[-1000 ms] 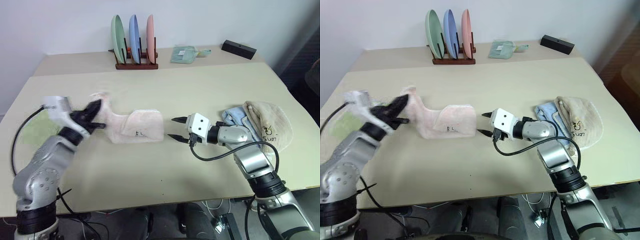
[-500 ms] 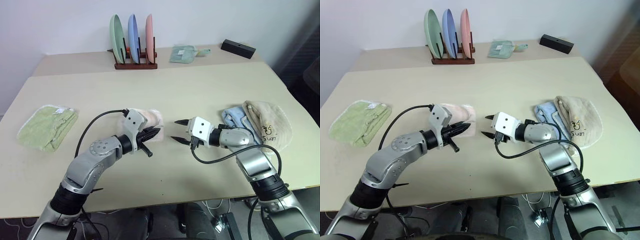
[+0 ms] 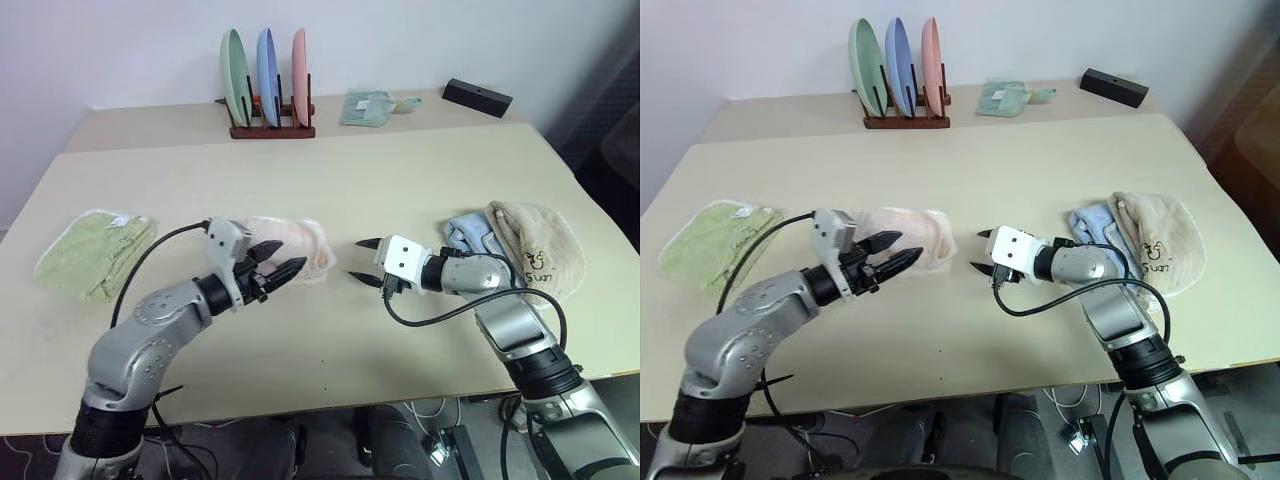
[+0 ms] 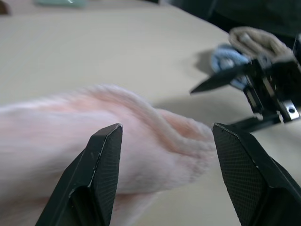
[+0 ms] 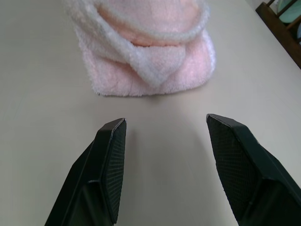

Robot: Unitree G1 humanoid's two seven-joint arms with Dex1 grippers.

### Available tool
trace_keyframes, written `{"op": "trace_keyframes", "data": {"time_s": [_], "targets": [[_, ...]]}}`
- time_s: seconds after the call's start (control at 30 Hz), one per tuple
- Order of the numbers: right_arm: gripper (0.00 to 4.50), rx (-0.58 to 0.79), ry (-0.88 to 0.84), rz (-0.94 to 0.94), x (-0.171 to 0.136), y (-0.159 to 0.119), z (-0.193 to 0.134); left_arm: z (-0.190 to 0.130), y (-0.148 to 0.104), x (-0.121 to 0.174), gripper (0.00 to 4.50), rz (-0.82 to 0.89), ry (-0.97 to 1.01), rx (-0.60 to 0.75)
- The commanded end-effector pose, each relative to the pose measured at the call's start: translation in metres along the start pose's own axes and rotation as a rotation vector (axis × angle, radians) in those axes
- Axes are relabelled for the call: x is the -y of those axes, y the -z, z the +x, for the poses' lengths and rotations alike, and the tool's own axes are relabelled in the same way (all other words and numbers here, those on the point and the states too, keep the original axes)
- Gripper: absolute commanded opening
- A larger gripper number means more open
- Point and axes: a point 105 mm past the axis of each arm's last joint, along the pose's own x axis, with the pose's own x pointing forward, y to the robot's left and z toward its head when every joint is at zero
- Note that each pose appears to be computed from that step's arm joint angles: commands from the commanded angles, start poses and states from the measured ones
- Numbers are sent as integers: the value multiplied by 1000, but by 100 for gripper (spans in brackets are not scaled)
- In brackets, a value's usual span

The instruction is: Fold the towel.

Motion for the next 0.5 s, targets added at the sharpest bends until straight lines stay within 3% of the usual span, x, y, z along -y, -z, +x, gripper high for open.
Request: {"op": "trace_keyframes", "data": {"time_s": [0.03,0.13,0.17,0.2,0.37,0.5], "targets": [[182,70,52,11,18,-19,-3,-23,-27,-21,229,43,-115,100],[34,114,102,57,30,-27,-3,-35,-30,-40,81,60,-214,111],[0,157,112,95,34,-36,-2,-37,-30,-47,27,78,-250,103],[0,187,116,122,36,-42,-1,-38,-29,-51,7,91,-273,98],[0,336,52,269,32,-82,26,-16,-20,-48,7,122,-242,57],[0,316,-6,330,19,-85,56,-1,-3,-48,7,140,-196,-7]]}}
